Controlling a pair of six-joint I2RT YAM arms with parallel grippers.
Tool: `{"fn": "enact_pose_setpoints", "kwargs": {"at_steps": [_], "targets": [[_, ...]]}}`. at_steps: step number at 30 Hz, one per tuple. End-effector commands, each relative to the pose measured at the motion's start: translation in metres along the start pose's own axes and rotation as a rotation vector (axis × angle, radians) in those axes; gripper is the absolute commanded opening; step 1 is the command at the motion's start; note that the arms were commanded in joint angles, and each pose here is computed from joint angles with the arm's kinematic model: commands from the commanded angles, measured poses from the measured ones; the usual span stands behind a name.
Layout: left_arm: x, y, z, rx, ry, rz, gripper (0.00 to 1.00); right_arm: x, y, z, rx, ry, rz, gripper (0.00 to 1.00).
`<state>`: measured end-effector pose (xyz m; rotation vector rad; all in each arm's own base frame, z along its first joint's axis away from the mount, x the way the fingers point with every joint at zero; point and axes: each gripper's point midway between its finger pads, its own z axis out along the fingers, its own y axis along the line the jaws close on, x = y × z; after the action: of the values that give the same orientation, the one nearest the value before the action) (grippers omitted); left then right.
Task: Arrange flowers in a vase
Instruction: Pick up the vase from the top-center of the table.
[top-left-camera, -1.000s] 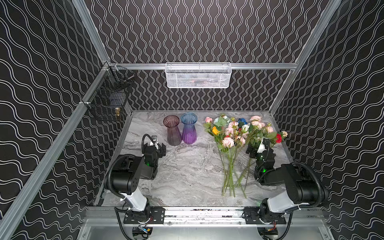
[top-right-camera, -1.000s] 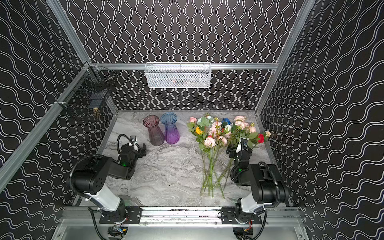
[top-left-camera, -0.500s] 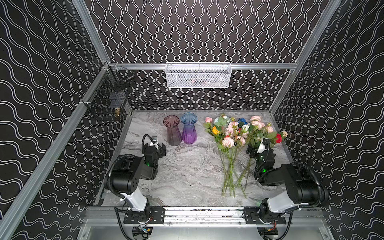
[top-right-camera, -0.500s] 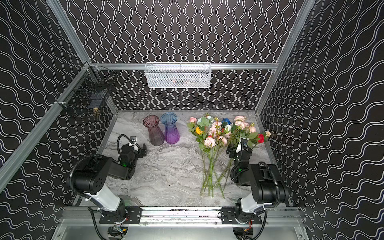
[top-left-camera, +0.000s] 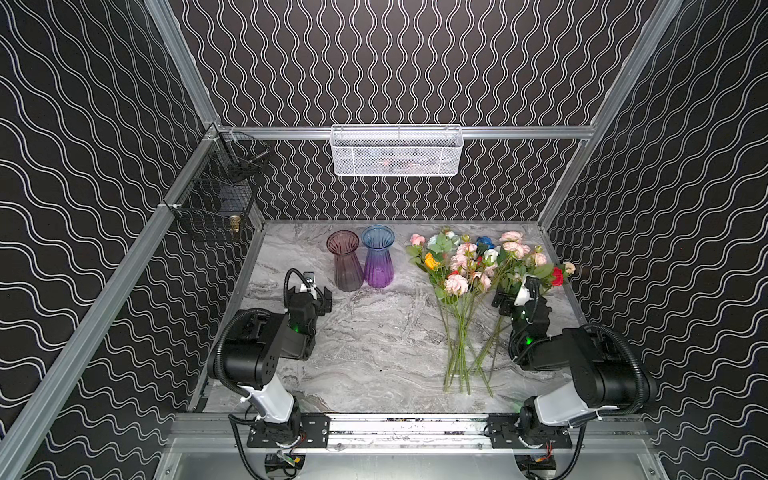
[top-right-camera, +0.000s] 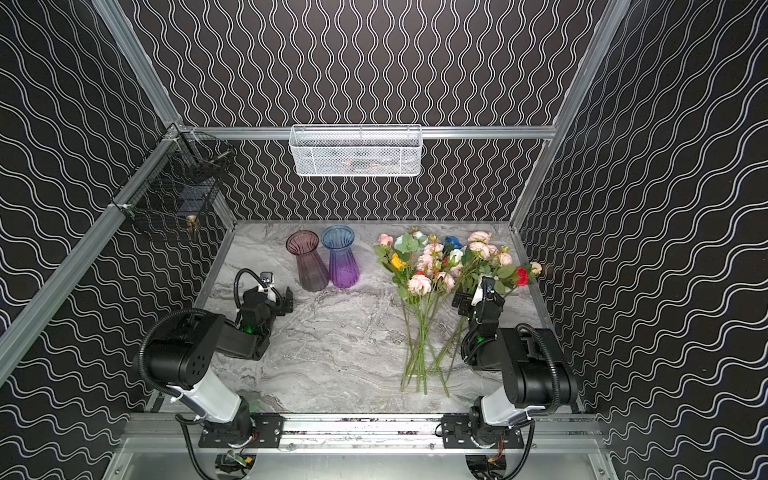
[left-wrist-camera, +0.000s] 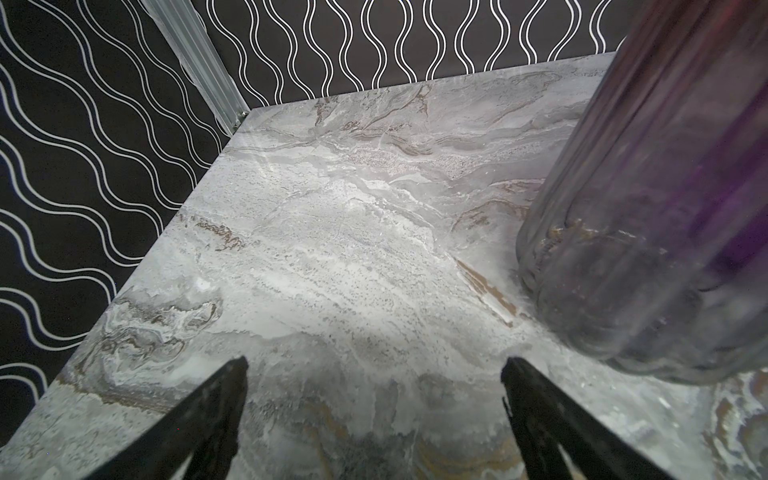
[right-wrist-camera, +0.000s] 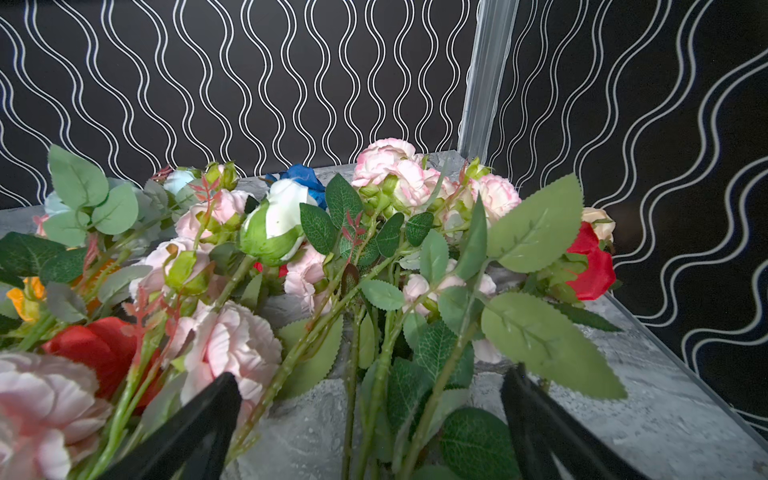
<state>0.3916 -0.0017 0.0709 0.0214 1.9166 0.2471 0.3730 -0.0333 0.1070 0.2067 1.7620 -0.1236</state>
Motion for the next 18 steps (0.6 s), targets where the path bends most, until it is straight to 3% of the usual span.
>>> {"fn": "enact_pose_setpoints", "kwargs": {"at_steps": [1,18], "targets": [[-0.0087,0.0007,0.0001,-0.002,-0.031,0.000,0.99,-0.0147,0.0005,0.0006,-0.002,-0.055,0.007,0.99],[-0.0093,0.0059,-0.0044,-0.019,-0.053,-0.011,0.99,-0.0150,-0.0005,-0.0012,-0.001,-0.062,0.004,0.99]]}}
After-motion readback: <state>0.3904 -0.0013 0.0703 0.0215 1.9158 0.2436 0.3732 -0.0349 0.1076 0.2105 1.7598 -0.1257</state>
